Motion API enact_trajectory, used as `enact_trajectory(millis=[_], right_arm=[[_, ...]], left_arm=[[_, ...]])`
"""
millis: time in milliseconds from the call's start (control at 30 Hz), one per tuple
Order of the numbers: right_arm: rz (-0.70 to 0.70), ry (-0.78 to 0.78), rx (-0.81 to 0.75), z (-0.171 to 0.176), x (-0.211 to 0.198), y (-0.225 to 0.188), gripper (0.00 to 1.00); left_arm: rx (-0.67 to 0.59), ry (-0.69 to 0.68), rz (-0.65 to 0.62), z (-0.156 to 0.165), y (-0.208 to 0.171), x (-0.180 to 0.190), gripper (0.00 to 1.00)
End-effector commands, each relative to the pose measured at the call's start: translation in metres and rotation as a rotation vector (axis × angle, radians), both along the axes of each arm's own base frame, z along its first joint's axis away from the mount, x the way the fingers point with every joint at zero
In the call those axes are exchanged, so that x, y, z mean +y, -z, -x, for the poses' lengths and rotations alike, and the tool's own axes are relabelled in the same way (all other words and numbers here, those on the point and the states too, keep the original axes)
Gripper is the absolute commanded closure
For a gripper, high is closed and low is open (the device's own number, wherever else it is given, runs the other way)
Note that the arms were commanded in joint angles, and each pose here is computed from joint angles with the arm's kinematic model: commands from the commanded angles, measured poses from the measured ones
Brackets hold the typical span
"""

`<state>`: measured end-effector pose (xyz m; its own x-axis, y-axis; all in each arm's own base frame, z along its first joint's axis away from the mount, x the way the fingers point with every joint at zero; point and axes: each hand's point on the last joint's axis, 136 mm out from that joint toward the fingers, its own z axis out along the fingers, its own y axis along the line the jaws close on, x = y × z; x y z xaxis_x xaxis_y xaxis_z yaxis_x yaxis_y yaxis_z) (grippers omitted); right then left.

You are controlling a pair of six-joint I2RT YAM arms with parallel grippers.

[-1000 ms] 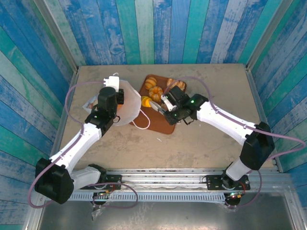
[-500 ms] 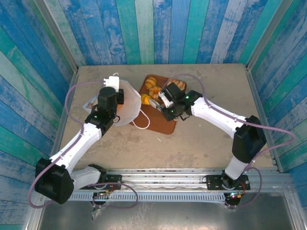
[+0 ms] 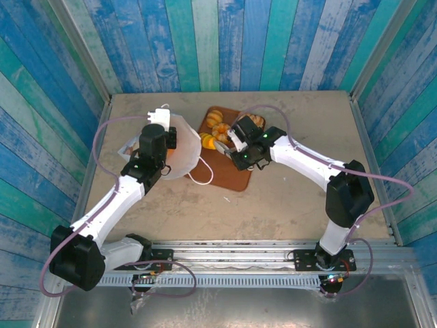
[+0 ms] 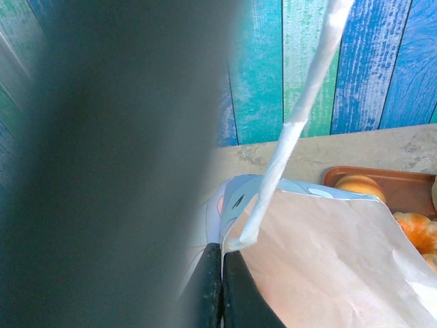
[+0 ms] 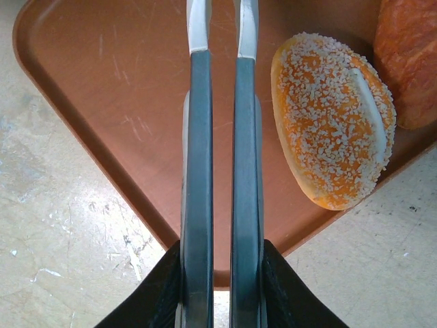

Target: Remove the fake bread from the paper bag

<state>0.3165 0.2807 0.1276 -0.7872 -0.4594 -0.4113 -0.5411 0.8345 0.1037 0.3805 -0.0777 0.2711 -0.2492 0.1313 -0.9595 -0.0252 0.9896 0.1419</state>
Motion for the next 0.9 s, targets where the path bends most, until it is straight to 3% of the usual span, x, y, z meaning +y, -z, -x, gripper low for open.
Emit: enact_trajectory(millis=[0, 200, 867], right_arm=[[0.019, 0.028, 0.007, -0.001, -0.007, 0.002, 0.79], [0.041, 0.039, 0.009, -0.003, -0.011, 0.003, 0.71], [0.054, 0.061, -0.023, -0.001, -0.021, -0.015, 0.62]], left_arm=[[-0.054, 0.002, 0.023, 0.002, -0.018, 0.001, 1.0], [-0.05, 0.002, 0.022, 0.002, -0.017, 0.001, 1.0], [-0.054, 0.01, 0.026, 0.002, -0.02, 0.0, 1.0]])
